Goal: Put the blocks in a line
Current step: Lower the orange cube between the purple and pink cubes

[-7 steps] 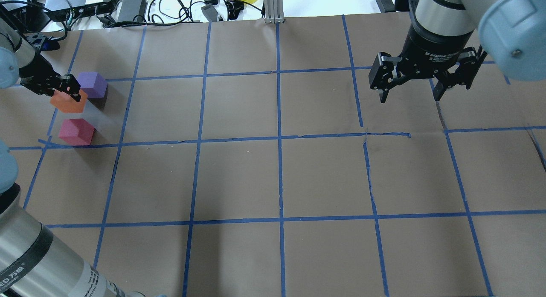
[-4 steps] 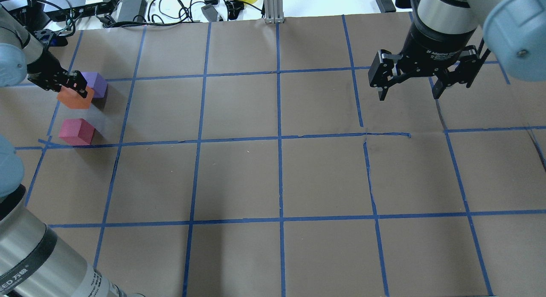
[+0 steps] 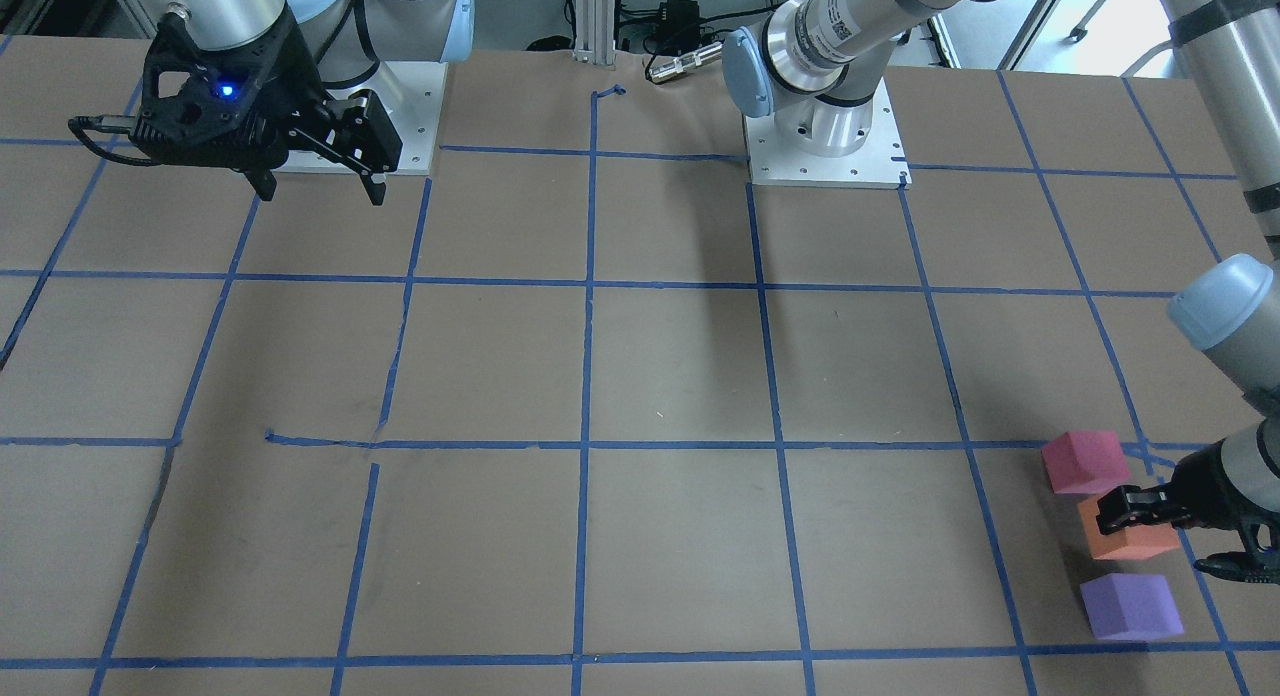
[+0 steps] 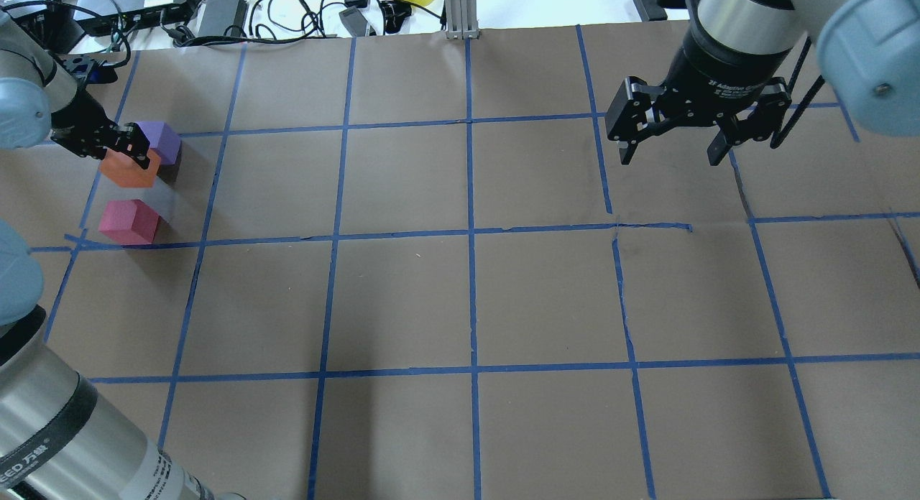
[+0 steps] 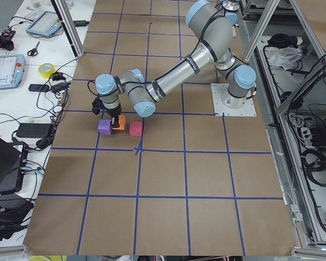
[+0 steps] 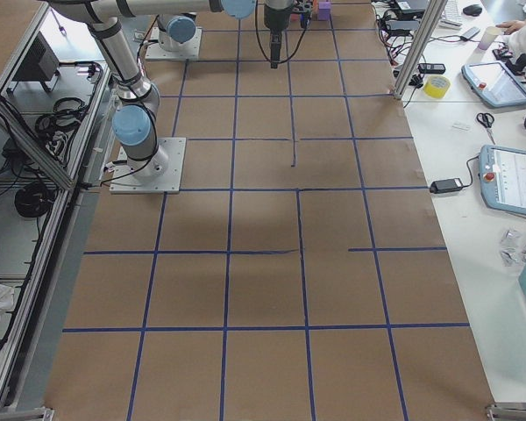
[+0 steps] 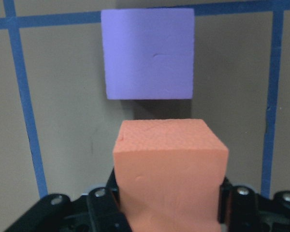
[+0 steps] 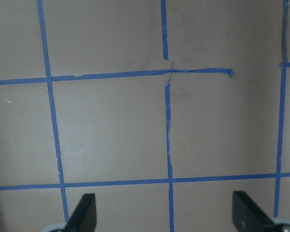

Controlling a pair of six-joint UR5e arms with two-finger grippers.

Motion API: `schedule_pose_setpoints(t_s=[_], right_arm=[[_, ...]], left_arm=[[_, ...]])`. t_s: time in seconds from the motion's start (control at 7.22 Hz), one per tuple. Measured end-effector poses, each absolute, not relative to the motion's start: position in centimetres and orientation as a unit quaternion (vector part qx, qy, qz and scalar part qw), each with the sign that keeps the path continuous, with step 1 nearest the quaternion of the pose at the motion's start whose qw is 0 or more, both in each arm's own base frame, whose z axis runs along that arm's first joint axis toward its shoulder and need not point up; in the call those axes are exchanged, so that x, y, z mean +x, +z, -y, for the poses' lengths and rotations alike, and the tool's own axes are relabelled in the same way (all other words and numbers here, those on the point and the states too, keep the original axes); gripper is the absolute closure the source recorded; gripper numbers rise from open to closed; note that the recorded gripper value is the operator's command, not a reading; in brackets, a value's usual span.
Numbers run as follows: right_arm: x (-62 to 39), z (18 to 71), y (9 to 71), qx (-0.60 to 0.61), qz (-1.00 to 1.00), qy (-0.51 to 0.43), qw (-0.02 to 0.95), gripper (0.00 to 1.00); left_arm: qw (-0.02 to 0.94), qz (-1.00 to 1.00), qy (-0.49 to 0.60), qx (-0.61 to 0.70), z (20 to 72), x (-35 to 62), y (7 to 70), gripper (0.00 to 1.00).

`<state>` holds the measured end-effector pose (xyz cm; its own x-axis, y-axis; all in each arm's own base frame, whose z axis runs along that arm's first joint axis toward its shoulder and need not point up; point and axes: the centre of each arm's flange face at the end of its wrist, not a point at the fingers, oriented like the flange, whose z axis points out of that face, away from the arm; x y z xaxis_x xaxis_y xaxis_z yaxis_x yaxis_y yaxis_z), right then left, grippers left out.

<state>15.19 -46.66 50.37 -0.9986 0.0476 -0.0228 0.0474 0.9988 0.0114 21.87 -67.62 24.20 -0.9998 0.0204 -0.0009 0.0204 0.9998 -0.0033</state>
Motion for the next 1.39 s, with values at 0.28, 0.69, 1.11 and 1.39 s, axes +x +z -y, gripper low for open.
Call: schedule_pose_setpoints(t_s=[0.28, 0.69, 1.11, 1.39], right_arm=[[15.2, 46.7, 50.4, 0.024, -1.0, 0.004, 0.012, 0.0], [15.1, 46.7, 50.3, 0.025, -1.0, 0.005, 0.01, 0.0], [14.9, 46.7, 50.3, 0.026, -1.0, 0.005, 0.0, 0.0], [14.9, 46.7, 50.3, 0.026, -1.0, 0.005, -0.004, 0.0]], left_arm=[[-0.001, -1.0, 0.001, 0.0, 67.5, 22.0, 23.8, 1.0], [-0.002, -1.0, 0.008, -0.003, 67.7, 22.1, 22.4, 1.0], [0.001, -1.0, 0.005, 0.0, 68.0, 22.3, 20.8, 1.0], [0.004, -1.0, 0.0, 0.002, 68.1, 22.3, 20.1, 1.0]])
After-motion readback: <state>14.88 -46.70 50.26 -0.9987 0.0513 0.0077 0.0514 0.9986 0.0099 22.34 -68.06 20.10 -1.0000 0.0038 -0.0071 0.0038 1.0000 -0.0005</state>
